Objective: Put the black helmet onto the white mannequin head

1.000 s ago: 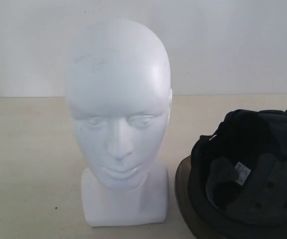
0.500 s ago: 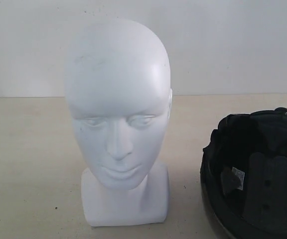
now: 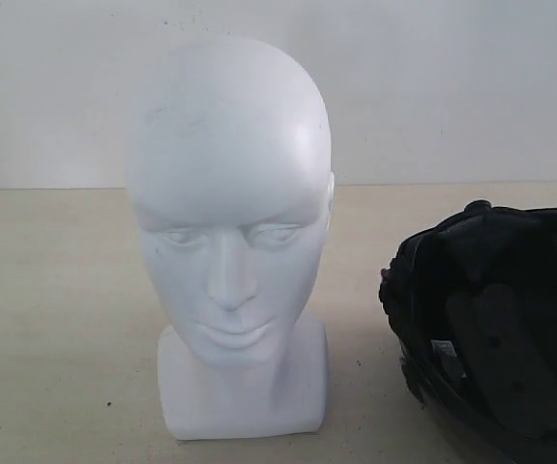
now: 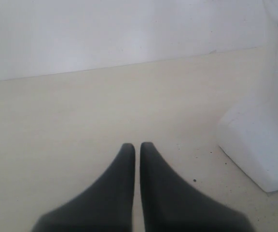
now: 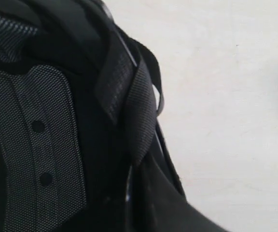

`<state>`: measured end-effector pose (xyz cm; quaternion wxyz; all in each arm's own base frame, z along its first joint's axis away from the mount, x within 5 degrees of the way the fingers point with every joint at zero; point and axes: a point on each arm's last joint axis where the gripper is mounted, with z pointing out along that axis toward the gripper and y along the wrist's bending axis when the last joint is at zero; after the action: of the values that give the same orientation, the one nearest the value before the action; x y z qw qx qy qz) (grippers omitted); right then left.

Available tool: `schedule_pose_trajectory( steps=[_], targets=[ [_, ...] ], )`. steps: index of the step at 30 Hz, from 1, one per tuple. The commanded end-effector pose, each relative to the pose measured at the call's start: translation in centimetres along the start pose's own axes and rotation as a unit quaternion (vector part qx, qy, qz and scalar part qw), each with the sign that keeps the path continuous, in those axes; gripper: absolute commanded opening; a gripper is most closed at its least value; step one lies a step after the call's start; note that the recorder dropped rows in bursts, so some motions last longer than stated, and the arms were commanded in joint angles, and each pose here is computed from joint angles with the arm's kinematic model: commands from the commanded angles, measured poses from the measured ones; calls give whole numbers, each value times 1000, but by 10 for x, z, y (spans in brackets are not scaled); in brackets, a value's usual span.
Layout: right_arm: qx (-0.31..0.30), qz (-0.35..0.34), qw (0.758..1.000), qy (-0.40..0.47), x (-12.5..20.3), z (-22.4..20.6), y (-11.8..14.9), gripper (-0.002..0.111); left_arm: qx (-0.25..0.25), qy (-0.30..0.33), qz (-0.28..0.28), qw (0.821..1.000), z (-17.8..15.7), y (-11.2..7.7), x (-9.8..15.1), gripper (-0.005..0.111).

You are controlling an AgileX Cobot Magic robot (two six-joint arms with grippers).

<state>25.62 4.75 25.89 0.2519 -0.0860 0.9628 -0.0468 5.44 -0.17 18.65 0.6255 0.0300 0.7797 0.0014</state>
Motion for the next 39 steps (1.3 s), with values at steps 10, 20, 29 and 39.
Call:
schedule_pose_trajectory(
  steps=[10,20,29,39],
  targets=[
    [-2,1,1000,-14,-4,-1,0,11,0,0,-5,1000,0,0,1,5],
    [-2,-4,1000,-18,-6,-3,-1,51,0,0,-5,1000,0,0,1,5],
    [24,-14,999,-27,-7,-3,-5,51,0,0,-5,1000,0,0,1,5],
    [94,6,995,-41,-11,-6,-18,51,0,0,-5,1000,0,0,1,5]
  ],
)
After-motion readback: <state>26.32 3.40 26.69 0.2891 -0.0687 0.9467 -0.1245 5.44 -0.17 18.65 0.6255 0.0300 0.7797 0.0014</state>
